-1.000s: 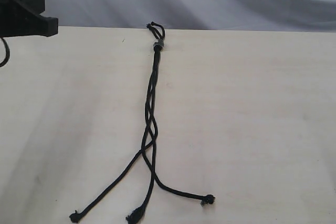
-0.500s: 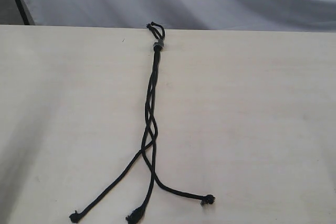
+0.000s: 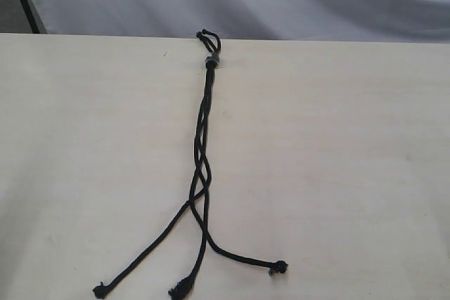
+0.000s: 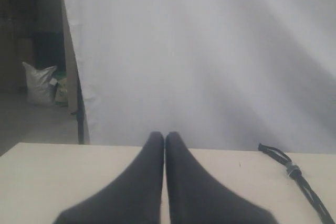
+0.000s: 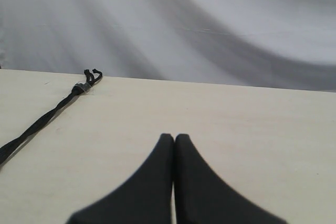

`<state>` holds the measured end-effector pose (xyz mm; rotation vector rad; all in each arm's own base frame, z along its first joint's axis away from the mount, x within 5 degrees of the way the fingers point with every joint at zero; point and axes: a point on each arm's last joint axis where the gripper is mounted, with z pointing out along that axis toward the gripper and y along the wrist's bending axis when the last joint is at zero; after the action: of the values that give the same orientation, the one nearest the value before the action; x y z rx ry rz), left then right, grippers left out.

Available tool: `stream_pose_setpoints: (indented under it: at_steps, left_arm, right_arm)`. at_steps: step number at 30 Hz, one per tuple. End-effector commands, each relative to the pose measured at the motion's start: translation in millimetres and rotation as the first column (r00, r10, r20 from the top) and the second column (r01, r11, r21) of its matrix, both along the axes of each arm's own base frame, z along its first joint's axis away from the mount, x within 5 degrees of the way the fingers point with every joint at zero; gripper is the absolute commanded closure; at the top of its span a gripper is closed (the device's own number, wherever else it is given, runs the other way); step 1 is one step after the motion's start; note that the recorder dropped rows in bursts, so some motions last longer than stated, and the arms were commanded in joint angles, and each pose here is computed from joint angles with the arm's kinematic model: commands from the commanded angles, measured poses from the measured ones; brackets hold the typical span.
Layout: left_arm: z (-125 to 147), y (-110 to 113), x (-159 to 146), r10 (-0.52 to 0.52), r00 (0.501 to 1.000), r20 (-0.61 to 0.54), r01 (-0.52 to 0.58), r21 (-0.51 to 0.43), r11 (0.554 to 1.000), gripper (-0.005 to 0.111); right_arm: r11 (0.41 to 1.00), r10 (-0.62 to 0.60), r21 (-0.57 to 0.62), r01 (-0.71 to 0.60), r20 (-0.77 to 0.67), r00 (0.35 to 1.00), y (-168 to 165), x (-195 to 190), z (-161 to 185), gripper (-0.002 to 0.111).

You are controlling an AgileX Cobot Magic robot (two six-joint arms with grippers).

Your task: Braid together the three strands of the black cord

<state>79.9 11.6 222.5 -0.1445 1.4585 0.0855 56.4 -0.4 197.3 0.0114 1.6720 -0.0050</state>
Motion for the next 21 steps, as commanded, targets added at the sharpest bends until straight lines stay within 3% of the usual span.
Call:
stream_pose_setpoints:
  at_steps: [1, 11, 21]
  left_arm:
    - [0, 0, -4, 0.006, 1.000, 0.022, -0.006, 0.000, 1.000, 0.105]
    - [-4, -1, -23, 0.046, 0.998, 0.031, -0.047, 0.022, 0.999, 0.105]
    - [-15, 0, -25, 0.063, 0.995, -0.080, -0.063, 0.001, 0.998, 0.105]
  right_arm:
    - [1.000, -0.006, 0.003, 0.006, 0.003, 1.000, 0, 0, -1, 0.109]
    - [1.000, -0.006, 0.003, 0.006, 0.003, 1.000, 0, 0, -1, 0.109]
    - [1.000, -0.006, 0.003, 0.006, 0.003, 1.000, 0, 0, -1, 0.109]
